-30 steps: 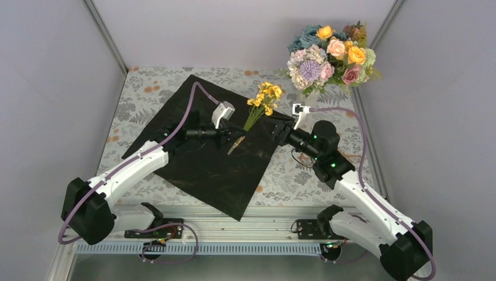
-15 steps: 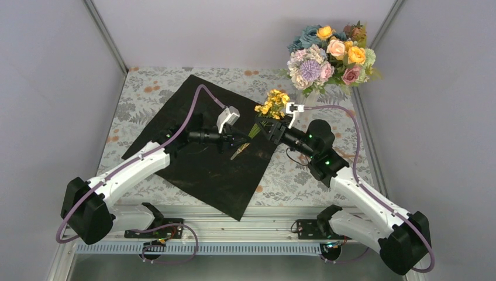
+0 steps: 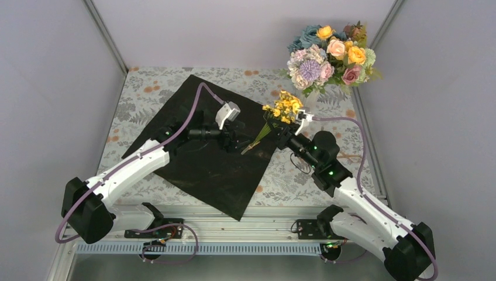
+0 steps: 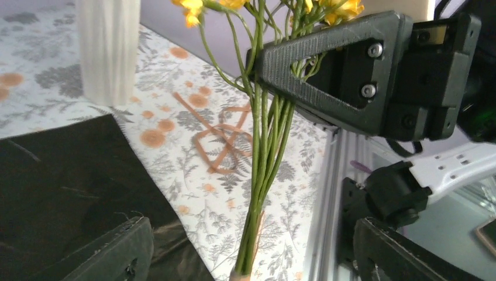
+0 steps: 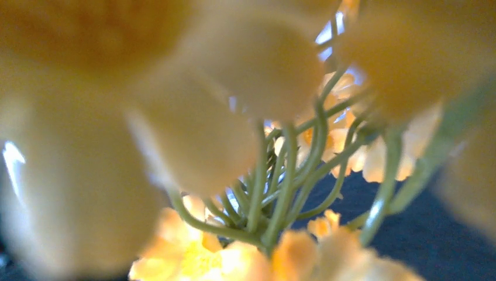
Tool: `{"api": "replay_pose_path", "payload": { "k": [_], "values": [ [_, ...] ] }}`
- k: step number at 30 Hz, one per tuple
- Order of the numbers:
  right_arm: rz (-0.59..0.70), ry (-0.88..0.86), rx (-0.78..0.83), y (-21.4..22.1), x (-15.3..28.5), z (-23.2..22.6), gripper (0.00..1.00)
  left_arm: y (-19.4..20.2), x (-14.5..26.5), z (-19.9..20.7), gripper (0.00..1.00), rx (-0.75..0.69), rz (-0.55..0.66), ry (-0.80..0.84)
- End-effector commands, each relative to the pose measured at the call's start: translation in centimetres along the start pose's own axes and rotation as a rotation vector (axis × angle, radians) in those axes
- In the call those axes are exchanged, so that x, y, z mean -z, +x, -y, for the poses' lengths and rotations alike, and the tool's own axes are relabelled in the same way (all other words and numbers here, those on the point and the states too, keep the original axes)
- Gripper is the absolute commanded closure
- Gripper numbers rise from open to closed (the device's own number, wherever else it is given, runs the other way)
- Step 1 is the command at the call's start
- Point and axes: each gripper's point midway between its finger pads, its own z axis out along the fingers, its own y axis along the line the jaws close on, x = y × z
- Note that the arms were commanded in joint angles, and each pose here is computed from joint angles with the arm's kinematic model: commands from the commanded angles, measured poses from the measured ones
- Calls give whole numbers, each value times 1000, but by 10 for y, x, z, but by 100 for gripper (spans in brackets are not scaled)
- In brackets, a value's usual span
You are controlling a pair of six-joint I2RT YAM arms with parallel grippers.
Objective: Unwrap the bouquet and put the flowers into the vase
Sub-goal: Pick up the fake flower from the wrapping paper, then insert the fake flower into the vase.
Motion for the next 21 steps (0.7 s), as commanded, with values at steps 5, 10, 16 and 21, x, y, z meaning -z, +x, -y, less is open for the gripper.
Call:
{"api": "replay_pose_path", "payload": {
  "k": [5, 10, 16, 21],
  "values": [
    [251, 373, 156, -28, 44, 64, 96, -12, 15, -34, 0, -25, -13, -257],
    [306, 583, 207, -33, 66, 99, 96, -14, 25, -50, 0, -24, -29, -377],
    [507, 611, 361, -59, 94, 104, 96, -15, 36, -59, 0, -24, -27, -454],
    [602, 623, 445, -88, 108, 109, 96, -12, 46, -68, 0, -32, -35, -510]
  ]
}}
